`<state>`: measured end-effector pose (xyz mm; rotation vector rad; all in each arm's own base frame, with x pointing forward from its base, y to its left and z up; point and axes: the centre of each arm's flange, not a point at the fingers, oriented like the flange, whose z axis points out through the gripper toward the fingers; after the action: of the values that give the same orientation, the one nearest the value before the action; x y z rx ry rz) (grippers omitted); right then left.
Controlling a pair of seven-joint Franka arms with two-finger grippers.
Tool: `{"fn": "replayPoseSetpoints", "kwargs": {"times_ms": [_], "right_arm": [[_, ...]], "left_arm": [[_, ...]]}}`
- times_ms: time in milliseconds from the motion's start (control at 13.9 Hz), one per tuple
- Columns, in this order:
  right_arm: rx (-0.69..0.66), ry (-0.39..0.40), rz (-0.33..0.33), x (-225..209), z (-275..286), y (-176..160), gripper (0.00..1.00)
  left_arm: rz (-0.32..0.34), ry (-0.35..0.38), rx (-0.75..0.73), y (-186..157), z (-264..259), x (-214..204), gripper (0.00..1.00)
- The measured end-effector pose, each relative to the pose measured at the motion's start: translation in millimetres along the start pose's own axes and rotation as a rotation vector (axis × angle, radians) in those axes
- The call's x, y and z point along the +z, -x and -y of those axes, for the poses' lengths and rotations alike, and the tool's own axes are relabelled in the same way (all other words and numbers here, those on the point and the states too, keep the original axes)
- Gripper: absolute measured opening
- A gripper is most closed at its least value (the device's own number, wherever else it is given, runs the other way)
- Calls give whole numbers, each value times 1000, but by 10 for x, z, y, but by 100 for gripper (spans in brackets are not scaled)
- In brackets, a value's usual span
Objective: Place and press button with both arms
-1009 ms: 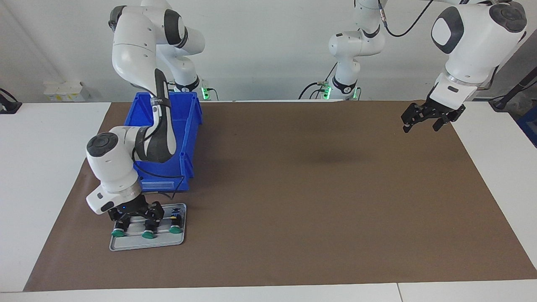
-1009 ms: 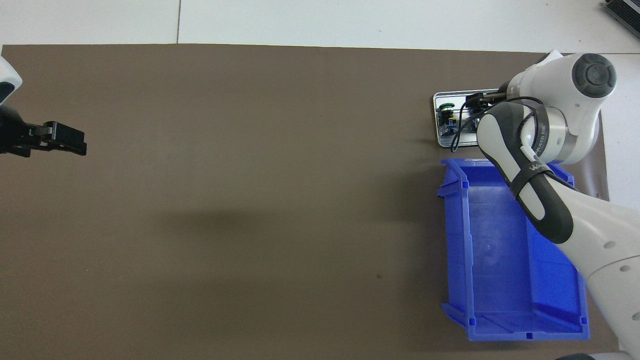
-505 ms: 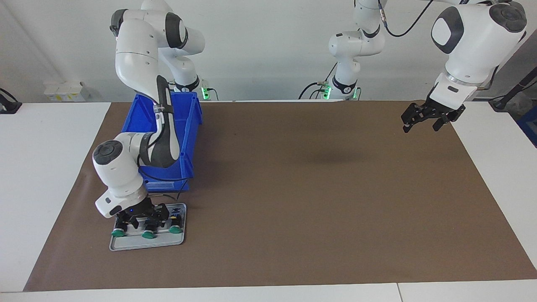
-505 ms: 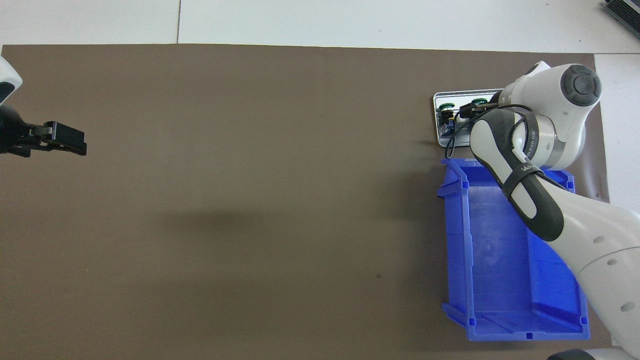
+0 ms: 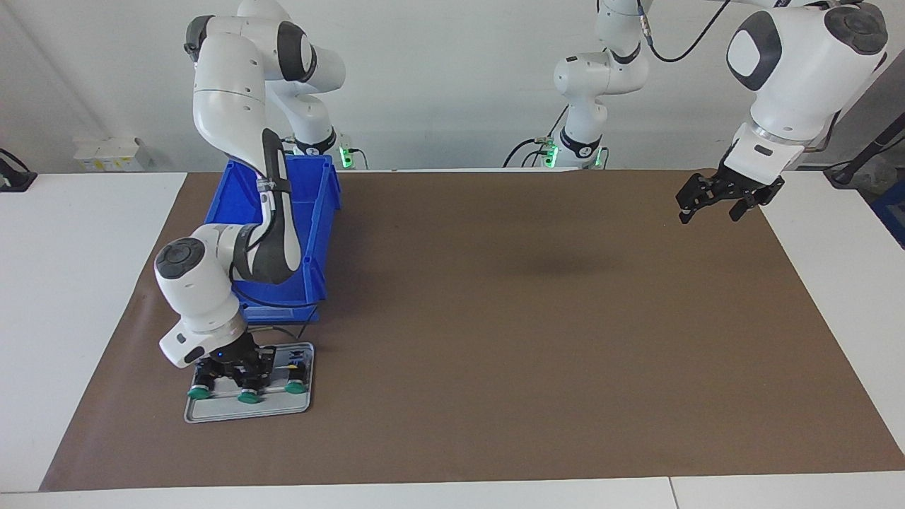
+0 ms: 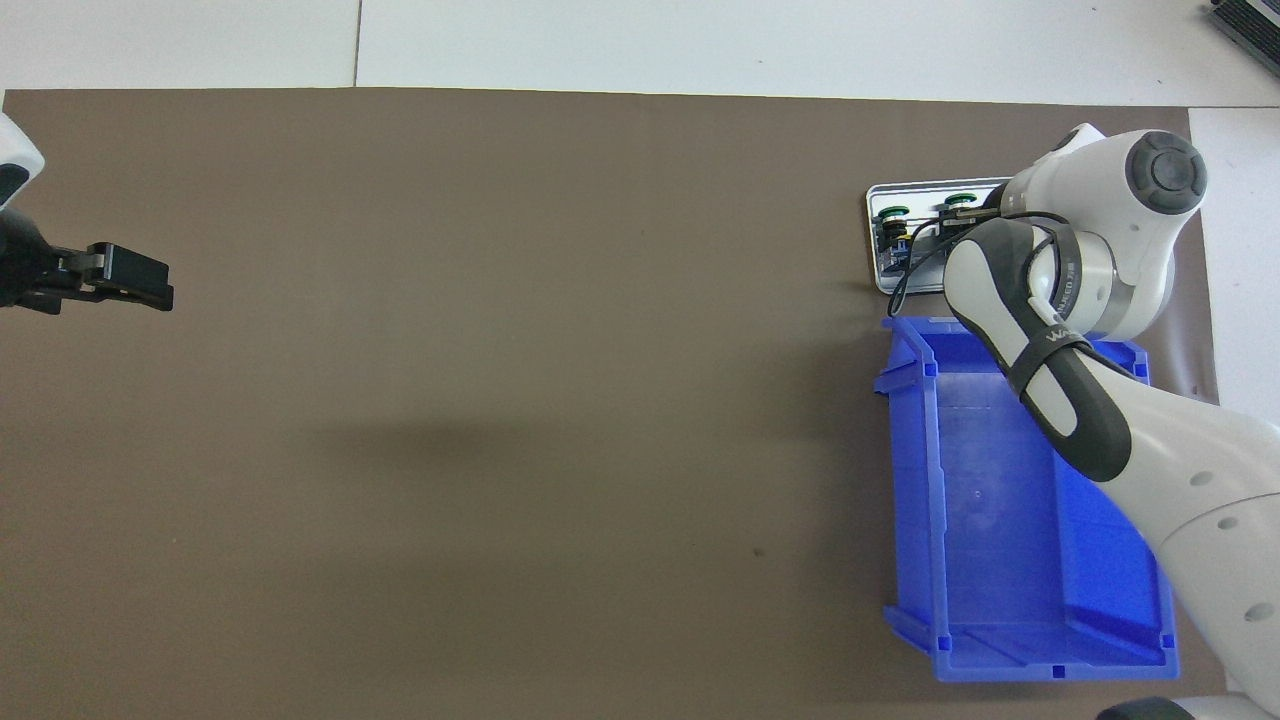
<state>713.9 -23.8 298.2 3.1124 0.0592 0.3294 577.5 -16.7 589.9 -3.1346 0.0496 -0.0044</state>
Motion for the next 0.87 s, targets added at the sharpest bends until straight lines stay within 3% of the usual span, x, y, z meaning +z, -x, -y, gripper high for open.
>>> {"fn": "replayPoseSetpoints", "kwargs": {"times_ms": [144, 288, 577, 865], "right_arm": [[40, -3, -9, -111, 44, -69, 43], [162, -15, 9, -411, 88, -206, 43], [531, -38, 30, -1274, 270, -404, 43], [950, -54, 63, -1696, 964, -355, 43]], "left_arm": [[0, 0, 0, 0, 0, 0, 100], [0, 0, 0, 0, 0, 0, 100], [0, 0, 0, 0, 0, 0, 100], [0, 0, 0, 0, 0, 0, 100]]}}
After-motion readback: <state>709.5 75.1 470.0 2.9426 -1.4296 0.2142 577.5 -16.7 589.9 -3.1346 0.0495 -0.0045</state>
